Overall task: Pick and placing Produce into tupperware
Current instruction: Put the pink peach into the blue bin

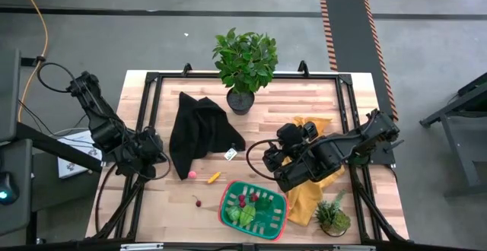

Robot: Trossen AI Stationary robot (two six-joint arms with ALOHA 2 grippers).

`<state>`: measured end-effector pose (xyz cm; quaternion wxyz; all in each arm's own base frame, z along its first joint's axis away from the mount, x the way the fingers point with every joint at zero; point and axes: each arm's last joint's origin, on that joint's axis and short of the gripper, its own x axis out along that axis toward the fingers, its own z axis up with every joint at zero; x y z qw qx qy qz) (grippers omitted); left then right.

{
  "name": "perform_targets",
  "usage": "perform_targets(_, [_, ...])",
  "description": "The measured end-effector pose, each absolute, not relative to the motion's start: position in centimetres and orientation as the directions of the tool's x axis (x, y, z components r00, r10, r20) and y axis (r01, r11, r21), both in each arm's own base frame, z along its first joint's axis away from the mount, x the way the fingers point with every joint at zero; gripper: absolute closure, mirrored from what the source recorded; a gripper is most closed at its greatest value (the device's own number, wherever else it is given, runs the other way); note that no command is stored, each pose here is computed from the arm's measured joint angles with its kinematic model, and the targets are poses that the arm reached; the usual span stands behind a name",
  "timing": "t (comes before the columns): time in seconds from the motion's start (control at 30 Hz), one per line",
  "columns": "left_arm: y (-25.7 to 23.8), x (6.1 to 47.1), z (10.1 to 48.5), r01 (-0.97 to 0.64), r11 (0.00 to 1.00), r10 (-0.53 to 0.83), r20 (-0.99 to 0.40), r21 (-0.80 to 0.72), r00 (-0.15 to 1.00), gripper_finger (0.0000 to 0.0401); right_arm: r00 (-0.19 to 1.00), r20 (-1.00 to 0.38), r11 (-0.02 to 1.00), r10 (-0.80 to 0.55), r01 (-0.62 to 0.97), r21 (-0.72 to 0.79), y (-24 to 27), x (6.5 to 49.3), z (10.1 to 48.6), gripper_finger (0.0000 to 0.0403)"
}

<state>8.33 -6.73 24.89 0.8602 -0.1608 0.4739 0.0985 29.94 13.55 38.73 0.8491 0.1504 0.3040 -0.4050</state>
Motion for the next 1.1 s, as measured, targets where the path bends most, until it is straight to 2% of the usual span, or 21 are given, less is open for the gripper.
perform_targets(0.17, [-7.5,8.7,24.4,-0.177,0.977,-0.03,-0.893,-0.122,0.449,0.0396,0.486,-0.64,0.628,-0.595,0.778,0.007,13.5,29.9,38.7,0.0133])
perform_targets(0.3, [-8.8,9.9,23.9,-0.015,0.997,-0.059,-0.891,-0.074,0.45,0.0396,0.485,-0.644,0.629,-0.592,0.777,0.008,13.6,29.9,38.7,0.0133])
perform_targets(0.4, [-9.5,10.7,23.3,0.055,0.998,-0.031,-0.905,-0.008,0.424,0.0396,0.484,-0.652,0.631,-0.583,0.776,0.011,13.6,29.9,38.7,0.0133])
perform_targets(0.53, [-9.6,12.0,22.2,0.073,0.996,0.029,-0.931,0.059,0.364,0.0392,0.487,-0.654,0.632,-0.579,0.775,0.018,13.6,30.0,38.7,0.0133])
perform_targets(0.63, [-9.3,13.6,21.8,0.087,0.995,0.016,-0.934,0.05,0.358,0.037,0.49,-0.657,0.633,-0.573,0.773,0.025,13.7,30.0,38.7,0.0133])
perform_targets(0.87, [-7.2,16.1,21.5,0.063,0.997,-0.053,-0.938,-0.033,0.344,0.0289,0.494,-0.669,0.645,-0.555,0.764,0.03,14.1,29.9,38.6,0.0133])
perform_targets(1.1, [-5.6,17.7,21.5,0.142,0.986,-0.137,-0.921,-0.09,0.365,0.0262,0.498,-0.67,0.649,-0.551,0.76,0.031,14.3,29.8,38.6,0.0133])
